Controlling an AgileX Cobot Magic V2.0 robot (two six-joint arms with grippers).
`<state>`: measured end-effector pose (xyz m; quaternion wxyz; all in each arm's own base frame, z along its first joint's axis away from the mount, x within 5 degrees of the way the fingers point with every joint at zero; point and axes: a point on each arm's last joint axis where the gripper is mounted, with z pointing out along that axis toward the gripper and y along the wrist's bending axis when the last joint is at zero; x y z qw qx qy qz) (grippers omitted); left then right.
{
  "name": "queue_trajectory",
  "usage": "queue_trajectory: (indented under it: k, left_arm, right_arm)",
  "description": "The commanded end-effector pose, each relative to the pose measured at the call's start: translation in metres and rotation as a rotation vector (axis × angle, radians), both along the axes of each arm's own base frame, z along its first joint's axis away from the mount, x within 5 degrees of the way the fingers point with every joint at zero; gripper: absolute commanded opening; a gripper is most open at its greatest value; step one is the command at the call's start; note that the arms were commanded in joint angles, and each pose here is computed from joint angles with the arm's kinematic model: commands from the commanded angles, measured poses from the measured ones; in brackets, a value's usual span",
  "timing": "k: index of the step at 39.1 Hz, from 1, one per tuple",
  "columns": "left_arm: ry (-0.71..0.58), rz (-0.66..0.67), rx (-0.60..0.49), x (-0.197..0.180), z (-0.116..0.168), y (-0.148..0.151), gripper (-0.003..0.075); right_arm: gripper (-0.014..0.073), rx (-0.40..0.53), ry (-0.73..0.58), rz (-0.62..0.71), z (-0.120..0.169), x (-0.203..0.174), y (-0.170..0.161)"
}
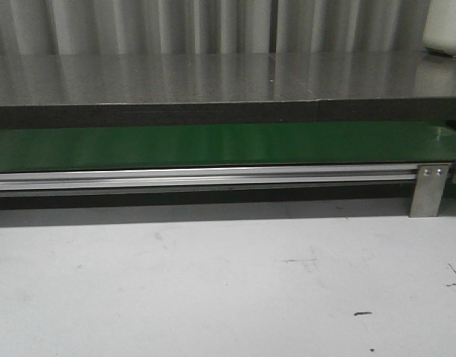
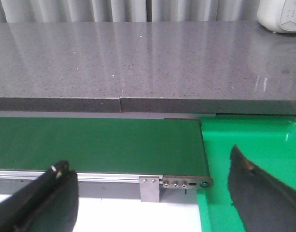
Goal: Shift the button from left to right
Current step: 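Carry the button over the conveyor belt with the left gripper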
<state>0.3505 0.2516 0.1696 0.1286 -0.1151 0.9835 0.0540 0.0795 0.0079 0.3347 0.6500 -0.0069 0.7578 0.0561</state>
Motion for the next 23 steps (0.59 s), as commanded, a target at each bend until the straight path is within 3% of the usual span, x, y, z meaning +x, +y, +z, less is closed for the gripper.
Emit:
queue_trajectory:
  k: [1, 12, 18, 23]
  left_arm:
    - [-0.185, 0.038, 0.067, -0.002, 0.065, -0.003, 0.0042]
    - [-0.431, 0.043, -0.003, 0.001, 0.133, -0.046, 0.0042]
    - [-0.438, -0.070, -0.025, 0.008, 0.152, -0.089, 0.0042]
    - [-0.383, -0.142, -0.095, 0.016, 0.151, -0.127, 0.0042]
  right_arm:
    - [0.0643, -0.008, -0.092, -0.003, 0.016, 0.001, 0.000]
    - [0.0643, -0.008, -0.092, -0.003, 0.016, 0.001, 0.000]
    - [0.0643, -0.008, -0.092, -0.003, 0.016, 0.001, 0.000]
    - [0.0643, -0.008, -0.092, -0.003, 0.016, 0.001, 0.000]
